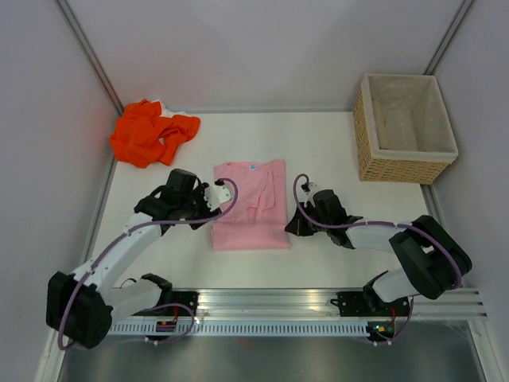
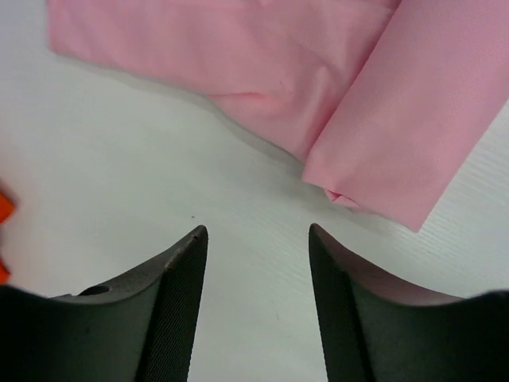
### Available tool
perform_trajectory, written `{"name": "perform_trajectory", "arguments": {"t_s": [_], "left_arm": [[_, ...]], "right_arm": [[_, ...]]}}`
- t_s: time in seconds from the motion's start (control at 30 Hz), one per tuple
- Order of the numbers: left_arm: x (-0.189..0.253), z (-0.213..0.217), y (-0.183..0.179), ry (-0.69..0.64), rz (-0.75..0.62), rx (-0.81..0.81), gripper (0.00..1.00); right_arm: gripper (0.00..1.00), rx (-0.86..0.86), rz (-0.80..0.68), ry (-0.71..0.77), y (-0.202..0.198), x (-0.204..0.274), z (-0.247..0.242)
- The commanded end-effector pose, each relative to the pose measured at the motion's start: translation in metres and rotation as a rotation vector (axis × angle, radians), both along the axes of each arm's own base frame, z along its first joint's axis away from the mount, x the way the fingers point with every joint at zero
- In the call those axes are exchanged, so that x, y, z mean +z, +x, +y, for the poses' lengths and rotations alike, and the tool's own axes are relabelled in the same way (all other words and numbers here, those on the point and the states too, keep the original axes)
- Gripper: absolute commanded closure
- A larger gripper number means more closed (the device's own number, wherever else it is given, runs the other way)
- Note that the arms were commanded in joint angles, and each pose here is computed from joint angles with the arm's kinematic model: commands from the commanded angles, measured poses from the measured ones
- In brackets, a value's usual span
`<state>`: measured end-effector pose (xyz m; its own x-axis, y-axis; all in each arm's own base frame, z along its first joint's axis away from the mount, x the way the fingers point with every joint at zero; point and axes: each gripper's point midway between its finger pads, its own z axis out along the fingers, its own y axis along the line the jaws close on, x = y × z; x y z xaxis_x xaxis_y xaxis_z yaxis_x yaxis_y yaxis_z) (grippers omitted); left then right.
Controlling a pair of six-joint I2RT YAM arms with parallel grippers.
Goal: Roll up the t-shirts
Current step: Roll the tshirt
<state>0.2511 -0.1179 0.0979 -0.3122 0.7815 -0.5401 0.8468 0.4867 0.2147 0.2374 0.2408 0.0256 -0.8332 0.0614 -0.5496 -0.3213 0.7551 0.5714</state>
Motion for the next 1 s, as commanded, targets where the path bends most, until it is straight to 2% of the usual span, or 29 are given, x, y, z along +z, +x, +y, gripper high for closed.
{"name": "perform_trajectory", "arguments": {"t_s": [0.0,0.07,0.1,0.2,0.33,0.6,0.67,0.7,0.73,0.83,0.87,0.9,0.97], "left_arm": [[0.045,-0.009,-0.010,0.054,-0.236,-0.277,0.39],[0.038,-0.021,-0.026,0.046,-0.279,-0.365,0.31],[0.038,-0.036,-0.041,0.038,-0.307,-0.448,0.30],[0.001,-0.044,-0.065,0.110,-0.286,-0.544,0.28],[-0.030,-0.045,-0.066,0.217,-0.316,-0.575,0.28],[-0.059,-0.045,-0.057,0.303,-0.330,-0.593,0.32],[-0.064,-0.044,-0.060,0.300,-0.314,-0.600,0.40],[-0.066,-0.042,-0.062,0.297,-0.304,-0.593,0.50],[-0.068,-0.041,-0.063,0.298,-0.296,-0.593,0.55],[-0.072,-0.037,-0.065,0.317,-0.281,-0.589,0.72],[-0.072,-0.037,-0.064,0.321,-0.283,-0.590,0.77],[-0.071,-0.037,-0.062,0.325,-0.284,-0.590,0.85],[-0.067,-0.039,-0.062,0.319,-0.282,-0.588,0.94]], "right_arm": [[1.00,-0.046,-0.014,0.013,0.005,0.002,-0.001],[1.00,-0.048,-0.018,0.009,0.005,0.001,-0.003],[1.00,-0.049,-0.017,0.008,0.005,0.000,-0.003],[1.00,-0.044,-0.007,0.006,0.004,-0.002,-0.002],[1.00,-0.039,-0.008,0.004,0.004,-0.001,-0.002],[1.00,-0.034,-0.009,0.001,0.002,-0.001,-0.003],[0.99,-0.016,-0.024,0.003,0.001,0.002,-0.002],[0.99,-0.007,-0.036,0.007,0.002,0.004,-0.001],[0.97,0.017,-0.052,0.008,0.001,0.008,0.000],[0.84,0.089,-0.138,-0.001,0.007,0.034,0.005],[0.76,0.102,-0.170,-0.005,0.010,0.045,0.005],[0.72,0.118,-0.231,0.001,0.013,0.066,0.006],[0.63,0.163,-0.324,-0.040,0.018,0.093,0.003]]}}
